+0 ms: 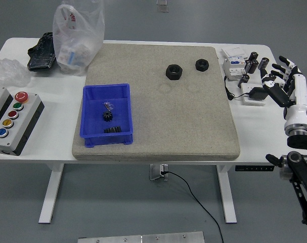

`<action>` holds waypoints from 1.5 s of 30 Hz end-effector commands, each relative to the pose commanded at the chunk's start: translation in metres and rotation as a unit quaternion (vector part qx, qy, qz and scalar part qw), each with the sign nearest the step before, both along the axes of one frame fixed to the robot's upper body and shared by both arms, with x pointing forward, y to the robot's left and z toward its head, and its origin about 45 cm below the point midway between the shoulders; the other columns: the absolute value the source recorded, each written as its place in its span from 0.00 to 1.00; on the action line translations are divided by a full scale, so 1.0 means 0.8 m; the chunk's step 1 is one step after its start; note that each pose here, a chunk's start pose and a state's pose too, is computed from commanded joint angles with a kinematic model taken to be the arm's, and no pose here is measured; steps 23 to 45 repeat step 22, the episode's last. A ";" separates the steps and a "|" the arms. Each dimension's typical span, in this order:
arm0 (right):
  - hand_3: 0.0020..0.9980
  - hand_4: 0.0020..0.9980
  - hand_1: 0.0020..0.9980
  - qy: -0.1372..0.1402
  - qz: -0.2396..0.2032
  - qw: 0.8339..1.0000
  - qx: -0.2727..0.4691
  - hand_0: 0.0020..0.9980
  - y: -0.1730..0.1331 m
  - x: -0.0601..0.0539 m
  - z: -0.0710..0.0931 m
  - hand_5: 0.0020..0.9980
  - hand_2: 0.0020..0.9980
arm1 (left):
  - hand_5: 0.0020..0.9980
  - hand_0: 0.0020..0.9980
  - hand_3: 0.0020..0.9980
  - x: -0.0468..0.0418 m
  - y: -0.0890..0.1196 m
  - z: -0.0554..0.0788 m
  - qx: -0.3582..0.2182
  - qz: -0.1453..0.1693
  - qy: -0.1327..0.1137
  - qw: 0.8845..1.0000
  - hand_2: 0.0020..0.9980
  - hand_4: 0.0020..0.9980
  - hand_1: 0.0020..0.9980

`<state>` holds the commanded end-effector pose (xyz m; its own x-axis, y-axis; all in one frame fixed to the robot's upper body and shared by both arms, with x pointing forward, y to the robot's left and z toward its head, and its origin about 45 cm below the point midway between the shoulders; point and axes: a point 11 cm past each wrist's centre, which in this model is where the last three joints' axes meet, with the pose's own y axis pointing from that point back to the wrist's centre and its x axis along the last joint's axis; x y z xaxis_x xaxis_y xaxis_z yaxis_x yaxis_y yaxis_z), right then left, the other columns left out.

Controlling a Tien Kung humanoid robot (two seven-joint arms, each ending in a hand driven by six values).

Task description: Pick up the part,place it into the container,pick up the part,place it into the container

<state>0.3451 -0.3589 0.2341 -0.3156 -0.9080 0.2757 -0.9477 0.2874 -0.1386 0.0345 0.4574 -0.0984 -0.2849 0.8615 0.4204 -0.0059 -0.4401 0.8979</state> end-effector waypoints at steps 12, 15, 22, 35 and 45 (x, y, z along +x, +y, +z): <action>0.82 0.75 0.73 -0.004 -0.009 1.000 -0.011 0.51 -0.004 -0.003 0.007 0.34 0.75 | 0.51 0.72 0.62 -0.002 -0.004 -0.002 -0.004 0.006 0.000 1.000 0.56 0.64 0.55; 0.82 0.75 0.73 -0.004 -0.005 0.999 -0.045 0.51 0.001 -0.002 0.022 0.34 0.75 | 0.51 0.72 0.62 -0.004 -0.005 -0.002 -0.005 0.009 0.002 1.000 0.56 0.64 0.55; 0.83 0.75 0.73 -0.016 0.001 0.991 -0.130 0.52 0.011 0.001 0.046 0.34 0.75 | 0.50 0.72 0.62 -0.003 -0.003 -0.002 -0.003 0.013 -0.002 1.000 0.56 0.65 0.54; 0.83 0.75 0.73 -0.016 0.001 0.991 -0.130 0.52 0.011 0.001 0.046 0.34 0.75 | 0.50 0.72 0.62 -0.003 -0.003 -0.002 -0.003 0.013 -0.002 1.000 0.56 0.65 0.54; 0.83 0.75 0.73 -0.016 0.001 0.991 -0.130 0.52 0.011 0.001 0.046 0.34 0.75 | 0.50 0.72 0.62 -0.003 -0.003 -0.002 -0.003 0.013 -0.002 1.000 0.56 0.65 0.54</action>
